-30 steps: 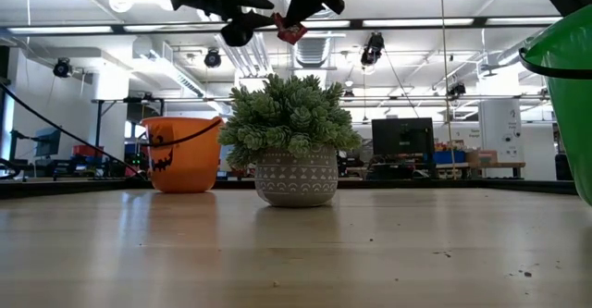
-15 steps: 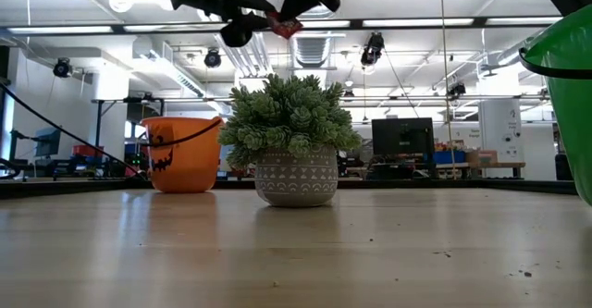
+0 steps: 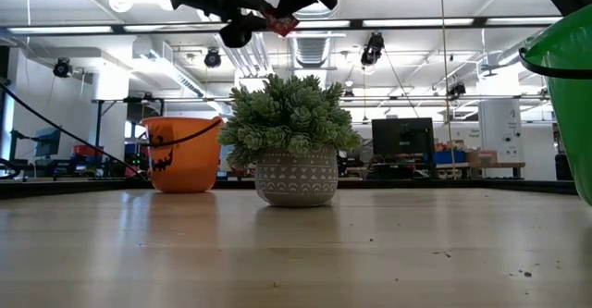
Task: Organize candy in baskets
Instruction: Put the red candy into the orange bucket
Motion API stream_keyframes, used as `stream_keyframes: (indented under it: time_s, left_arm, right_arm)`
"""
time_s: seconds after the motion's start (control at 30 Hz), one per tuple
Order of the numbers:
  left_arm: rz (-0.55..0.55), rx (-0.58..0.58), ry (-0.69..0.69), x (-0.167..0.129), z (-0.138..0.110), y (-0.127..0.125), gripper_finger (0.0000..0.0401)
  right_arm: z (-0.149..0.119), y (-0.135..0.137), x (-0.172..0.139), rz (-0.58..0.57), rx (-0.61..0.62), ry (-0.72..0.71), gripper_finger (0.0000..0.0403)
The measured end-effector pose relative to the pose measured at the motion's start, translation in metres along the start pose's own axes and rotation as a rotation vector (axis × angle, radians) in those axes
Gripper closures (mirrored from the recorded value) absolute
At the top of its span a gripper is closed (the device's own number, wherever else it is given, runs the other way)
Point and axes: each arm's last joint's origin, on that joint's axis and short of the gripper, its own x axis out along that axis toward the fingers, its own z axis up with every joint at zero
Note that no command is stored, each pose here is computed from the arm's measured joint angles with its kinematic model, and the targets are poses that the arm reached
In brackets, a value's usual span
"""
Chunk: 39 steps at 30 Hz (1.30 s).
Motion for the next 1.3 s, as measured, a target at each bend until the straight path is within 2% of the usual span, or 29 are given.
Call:
stream_keyframes:
  time_s: [0.17,0.4,0.8,1.0,1.17,1.3]
  left_arm:
    - [-0.006,0.033,0.003,0.0016,-0.0001,-0.0017,0.0299]
    - [-0.006,0.068,0.003,0.0016,-0.0002,-0.0017,0.0391]
    - [-0.006,0.095,0.003,0.0015,-0.0002,-0.0016,0.04]
    - [-0.004,0.095,0.003,0.0015,-0.0002,-0.0016,0.04]
    - [0.007,0.107,0.005,0.0011,-0.0005,-0.0009,0.0401]
    - [0.109,0.124,0.04,-0.0007,-0.0038,0.002,0.0401]
  right_arm:
    - [0.0008,0.0,0.0,0.0,0.002,-0.008,0.0394]
    - [0.0008,0.0,0.0,-0.001,0.002,-0.008,0.0394]
    - [0.0011,0.0,0.0,0.0,-0.022,-0.011,0.0384]
    - [0.0012,0.0003,0.0,0.008,-0.037,-0.012,0.0345]
    - [0.0013,0.0003,-0.0001,0.009,-0.038,-0.013,0.0297]
    - [0.0007,-0.0003,-0.0017,0.004,-0.046,-0.006,0.0259]
